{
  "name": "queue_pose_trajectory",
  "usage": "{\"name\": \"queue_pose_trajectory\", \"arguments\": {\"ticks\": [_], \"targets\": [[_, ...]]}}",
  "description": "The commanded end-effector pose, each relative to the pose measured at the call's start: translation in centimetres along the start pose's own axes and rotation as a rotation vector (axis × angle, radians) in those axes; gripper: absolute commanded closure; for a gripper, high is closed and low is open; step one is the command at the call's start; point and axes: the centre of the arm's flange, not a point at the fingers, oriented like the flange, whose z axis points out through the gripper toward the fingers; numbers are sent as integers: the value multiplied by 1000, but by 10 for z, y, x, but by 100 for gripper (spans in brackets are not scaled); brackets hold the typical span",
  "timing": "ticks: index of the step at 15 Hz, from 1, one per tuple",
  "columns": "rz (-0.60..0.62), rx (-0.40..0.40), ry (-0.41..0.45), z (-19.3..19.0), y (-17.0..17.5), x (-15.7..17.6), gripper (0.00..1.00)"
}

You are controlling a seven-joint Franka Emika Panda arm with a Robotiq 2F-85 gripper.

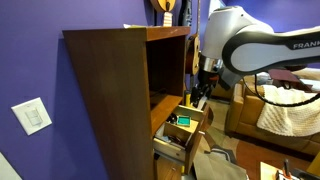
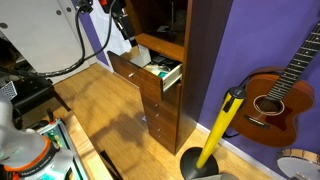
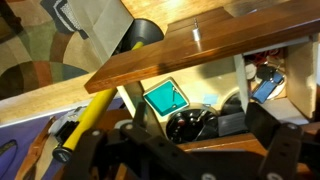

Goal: Close the drawer door

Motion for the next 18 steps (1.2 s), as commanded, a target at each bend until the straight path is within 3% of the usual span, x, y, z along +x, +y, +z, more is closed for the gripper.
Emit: {"name": "queue_pose_trajectory", "arguments": {"ticks": [1, 5, 6, 15, 18], "targets": [[149, 38, -49, -4, 52, 34, 0], [245, 154, -114, 1, 87, 63, 0], [215, 107, -60, 0, 83, 39, 0], [238, 135, -89, 5, 86, 57, 0], [222, 104, -143, 15, 72, 52, 0]]}}
